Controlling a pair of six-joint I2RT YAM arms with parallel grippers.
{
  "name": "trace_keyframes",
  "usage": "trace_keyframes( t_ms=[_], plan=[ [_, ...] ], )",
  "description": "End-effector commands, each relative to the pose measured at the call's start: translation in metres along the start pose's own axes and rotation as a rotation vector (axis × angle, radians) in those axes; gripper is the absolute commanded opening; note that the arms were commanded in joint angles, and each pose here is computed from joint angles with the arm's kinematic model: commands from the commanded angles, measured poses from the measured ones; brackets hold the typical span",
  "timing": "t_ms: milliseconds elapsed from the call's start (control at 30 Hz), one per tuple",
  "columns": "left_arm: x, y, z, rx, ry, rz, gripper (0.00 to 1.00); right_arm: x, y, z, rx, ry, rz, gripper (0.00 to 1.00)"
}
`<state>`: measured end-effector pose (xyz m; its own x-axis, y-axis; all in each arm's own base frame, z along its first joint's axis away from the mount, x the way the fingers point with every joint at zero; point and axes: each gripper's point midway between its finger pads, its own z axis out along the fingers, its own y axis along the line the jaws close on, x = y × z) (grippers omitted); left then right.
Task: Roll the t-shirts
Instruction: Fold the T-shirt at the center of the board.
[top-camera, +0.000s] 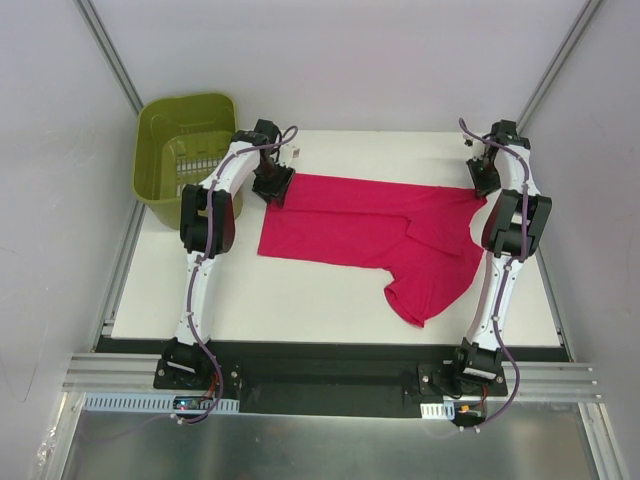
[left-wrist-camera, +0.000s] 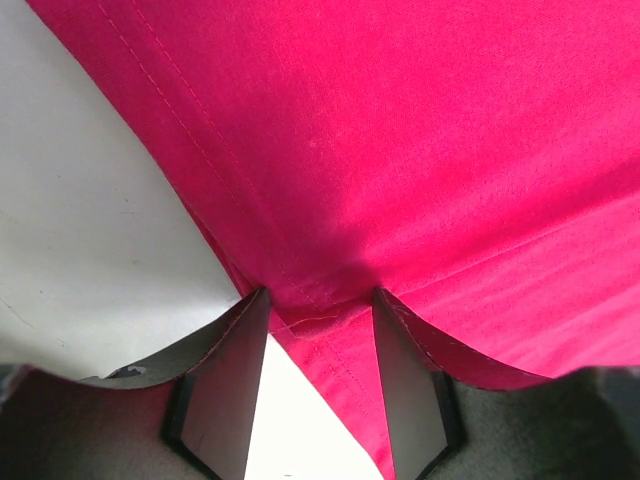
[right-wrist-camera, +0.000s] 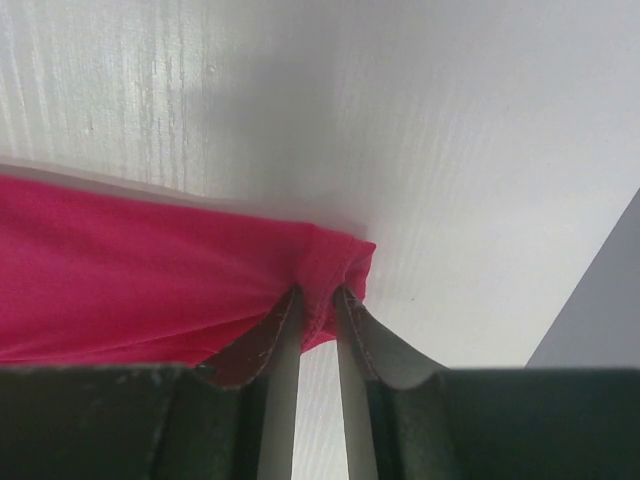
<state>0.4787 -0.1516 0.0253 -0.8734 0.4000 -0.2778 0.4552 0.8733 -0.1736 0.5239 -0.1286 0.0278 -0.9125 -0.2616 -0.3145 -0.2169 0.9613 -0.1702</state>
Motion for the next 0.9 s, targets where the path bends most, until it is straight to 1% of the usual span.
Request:
trace_keyframes(
  t_ms=[0,167,200,267,300,367,400,433,500,567,600,633,667,700,733,767,800,833,867],
  plan=[
    [0.016,0.001,0.004,-0.019,0.068,-0.021,0.47,0.015,-0.021,0.011,0.057,0.052,0.009,0.24],
    [0.005,0.006,-0.004,-0.043,0.036,0.008,0.48,0.001,-0.025,0.02,0.079,0.011,0.005,0.24],
    [0.004,0.009,-0.004,-0.05,0.033,0.012,0.48,-0.011,-0.03,0.017,0.099,-0.027,0.0,0.24],
    [-0.003,0.013,-0.007,-0.067,0.015,0.034,0.5,-0.022,-0.032,0.023,0.116,-0.061,-0.01,0.25],
    [-0.004,0.016,-0.004,-0.074,0.016,0.041,0.5,-0.037,-0.04,0.02,0.149,-0.112,-0.018,0.26],
    [-0.01,0.022,-0.008,-0.1,0.002,0.05,0.5,-0.047,-0.037,0.023,0.155,-0.122,-0.037,0.27],
    [-0.012,0.024,-0.008,-0.102,-0.003,0.048,0.5,-0.059,-0.041,0.021,0.178,-0.168,-0.055,0.27],
    [-0.016,0.025,-0.012,-0.107,-0.016,0.05,0.51,-0.062,-0.039,0.018,0.182,-0.183,-0.066,0.28],
    [-0.023,0.023,-0.022,-0.107,-0.047,0.059,0.51,-0.078,-0.045,0.012,0.203,-0.264,-0.056,0.29],
    [-0.033,0.012,-0.034,-0.065,-0.089,0.069,0.54,-0.09,-0.048,-0.006,0.192,-0.324,-0.014,0.33],
    [-0.039,0.006,-0.047,-0.058,-0.122,0.076,0.57,-0.094,-0.049,-0.016,0.18,-0.349,0.008,0.36],
    [-0.044,0.0,-0.055,-0.051,-0.144,0.084,0.58,-0.099,-0.047,-0.025,0.138,-0.386,0.041,0.45],
    [-0.051,-0.011,-0.07,-0.039,-0.179,0.103,0.59,-0.103,-0.052,-0.048,0.144,-0.417,0.056,0.49],
    [-0.054,-0.023,-0.078,-0.006,-0.2,0.127,0.63,-0.102,-0.052,-0.059,0.138,-0.425,0.067,0.52],
    [-0.055,-0.032,-0.084,0.018,-0.21,0.144,0.64,-0.1,-0.054,-0.069,0.124,-0.433,0.082,0.57],
    [-0.059,-0.048,-0.097,0.036,-0.239,0.178,0.65,-0.093,-0.051,-0.078,0.104,-0.423,0.095,0.59],
    [-0.06,-0.06,-0.103,0.068,-0.254,0.209,0.66,-0.094,-0.052,-0.109,0.11,-0.461,0.094,0.6],
    [-0.058,-0.068,-0.105,0.088,-0.255,0.226,0.67,-0.091,-0.051,-0.126,0.102,-0.48,0.092,0.63],
    [-0.06,-0.079,-0.118,0.099,-0.279,0.254,0.68,-0.076,-0.043,-0.123,0.081,-0.446,0.074,0.64]
  ],
)
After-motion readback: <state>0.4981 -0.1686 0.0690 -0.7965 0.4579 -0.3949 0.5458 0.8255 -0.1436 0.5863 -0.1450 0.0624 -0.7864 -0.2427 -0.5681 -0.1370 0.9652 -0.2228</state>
